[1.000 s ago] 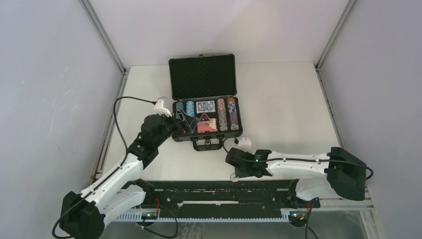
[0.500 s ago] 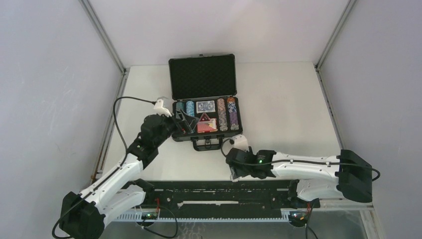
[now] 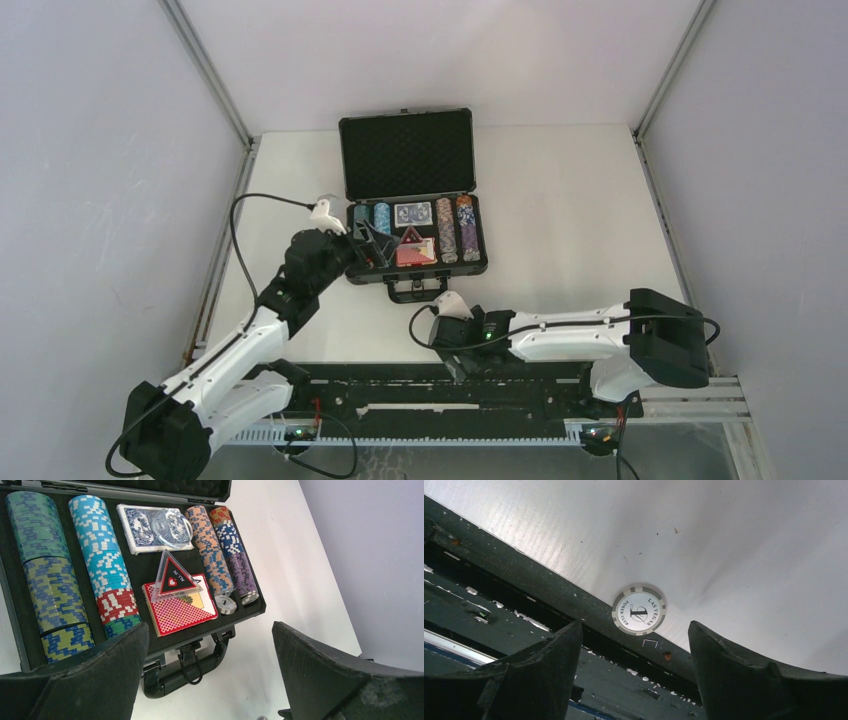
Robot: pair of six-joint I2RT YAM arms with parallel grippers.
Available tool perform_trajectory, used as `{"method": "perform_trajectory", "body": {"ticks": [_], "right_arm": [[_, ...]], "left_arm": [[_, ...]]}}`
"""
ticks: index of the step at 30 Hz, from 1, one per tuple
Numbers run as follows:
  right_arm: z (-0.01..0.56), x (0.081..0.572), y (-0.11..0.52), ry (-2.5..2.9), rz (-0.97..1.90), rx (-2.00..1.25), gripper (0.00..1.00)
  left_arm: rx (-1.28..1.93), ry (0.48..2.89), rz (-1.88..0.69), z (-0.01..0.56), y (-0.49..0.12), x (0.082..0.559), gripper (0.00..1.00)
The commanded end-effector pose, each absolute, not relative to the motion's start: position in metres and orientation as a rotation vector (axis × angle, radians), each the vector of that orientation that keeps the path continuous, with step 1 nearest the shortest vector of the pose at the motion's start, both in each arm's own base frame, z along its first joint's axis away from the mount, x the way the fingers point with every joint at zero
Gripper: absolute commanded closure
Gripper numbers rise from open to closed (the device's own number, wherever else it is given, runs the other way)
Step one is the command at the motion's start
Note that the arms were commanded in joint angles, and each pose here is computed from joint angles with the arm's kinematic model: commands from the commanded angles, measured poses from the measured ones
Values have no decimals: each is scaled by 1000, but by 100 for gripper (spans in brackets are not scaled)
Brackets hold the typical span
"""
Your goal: Pack up texas hold em set
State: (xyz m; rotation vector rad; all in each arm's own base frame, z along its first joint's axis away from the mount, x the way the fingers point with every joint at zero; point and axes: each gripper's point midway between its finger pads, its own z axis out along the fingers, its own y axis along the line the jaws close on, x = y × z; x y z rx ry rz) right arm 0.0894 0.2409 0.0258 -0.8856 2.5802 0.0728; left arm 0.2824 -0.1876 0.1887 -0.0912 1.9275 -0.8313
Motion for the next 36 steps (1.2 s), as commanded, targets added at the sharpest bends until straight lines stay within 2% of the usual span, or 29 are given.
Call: {"method": "perform_trajectory", "body": {"ticks": [1,10,36], "right_arm": [[34,96,249,2544,85,-880,14],[21,93,249,2570,104,-903,20],[4,97,241,2623,62,-872,27]], "left_arm": [[-74,1896,-840,195,-189,282,3],[-75,1898,-835,195,-189,283,3],[-67,1896,-839,196,-190,282,3]]}}
